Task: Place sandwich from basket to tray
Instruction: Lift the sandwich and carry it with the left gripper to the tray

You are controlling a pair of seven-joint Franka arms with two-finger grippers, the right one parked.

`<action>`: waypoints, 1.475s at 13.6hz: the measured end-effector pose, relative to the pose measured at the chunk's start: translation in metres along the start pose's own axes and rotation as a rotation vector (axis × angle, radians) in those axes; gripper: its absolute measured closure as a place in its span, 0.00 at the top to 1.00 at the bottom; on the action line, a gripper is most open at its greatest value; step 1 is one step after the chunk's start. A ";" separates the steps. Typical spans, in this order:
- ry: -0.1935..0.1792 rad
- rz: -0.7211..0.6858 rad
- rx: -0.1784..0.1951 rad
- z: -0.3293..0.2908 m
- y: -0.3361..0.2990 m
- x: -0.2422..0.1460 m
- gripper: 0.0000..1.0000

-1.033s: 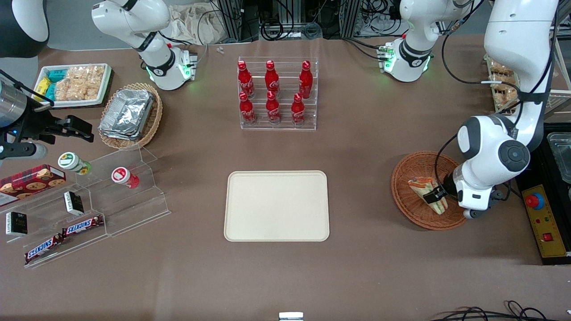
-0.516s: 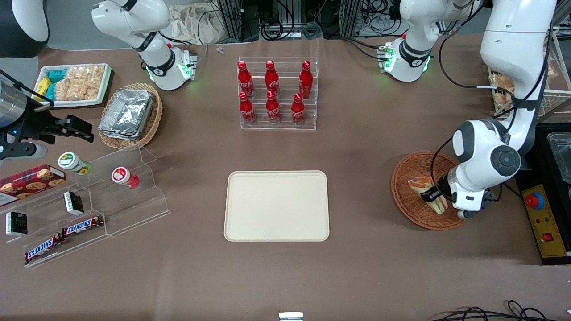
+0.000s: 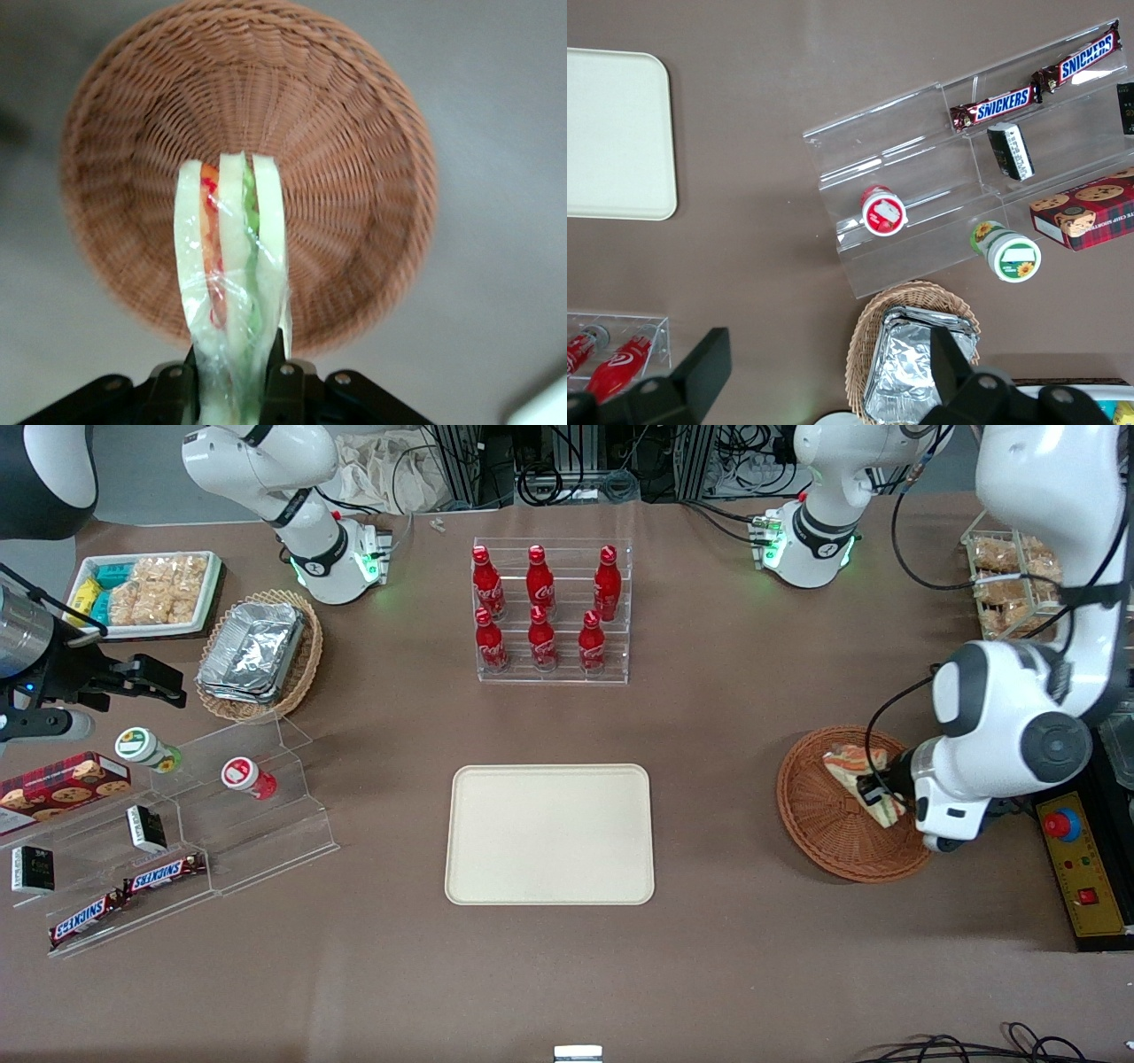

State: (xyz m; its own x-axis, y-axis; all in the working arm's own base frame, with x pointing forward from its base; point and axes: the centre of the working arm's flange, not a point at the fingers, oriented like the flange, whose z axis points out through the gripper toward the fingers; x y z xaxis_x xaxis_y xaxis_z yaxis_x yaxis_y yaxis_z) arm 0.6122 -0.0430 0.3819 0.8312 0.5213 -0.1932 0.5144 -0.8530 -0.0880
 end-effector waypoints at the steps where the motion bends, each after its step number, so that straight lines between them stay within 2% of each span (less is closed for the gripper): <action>1: -0.011 0.010 0.002 -0.037 0.003 -0.010 0.27; 3: -0.014 0.028 -0.026 -0.102 0.007 -0.028 0.18; 5: 0.001 0.055 -0.065 -0.145 0.013 -0.042 0.16; 7: 0.012 0.138 -0.083 -0.157 0.037 -0.063 0.16; 8: 0.004 0.208 -0.082 -0.154 0.055 -0.077 0.16; 10: -0.004 0.336 -0.067 -0.135 0.100 -0.106 0.16; 12: 0.031 0.434 -0.063 -0.110 0.153 -0.136 0.16; 14: 0.085 0.483 -0.076 -0.076 0.207 -0.162 0.16; 17: 0.141 0.538 -0.099 -0.012 0.262 -0.173 0.16; 20: 0.164 0.557 -0.096 0.053 0.293 -0.170 0.16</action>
State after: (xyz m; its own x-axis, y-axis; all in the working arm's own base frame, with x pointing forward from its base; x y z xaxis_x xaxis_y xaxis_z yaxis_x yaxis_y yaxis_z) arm 0.6105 -0.3833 0.3368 0.9995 -0.0006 -0.0306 0.0017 -0.9973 0.0736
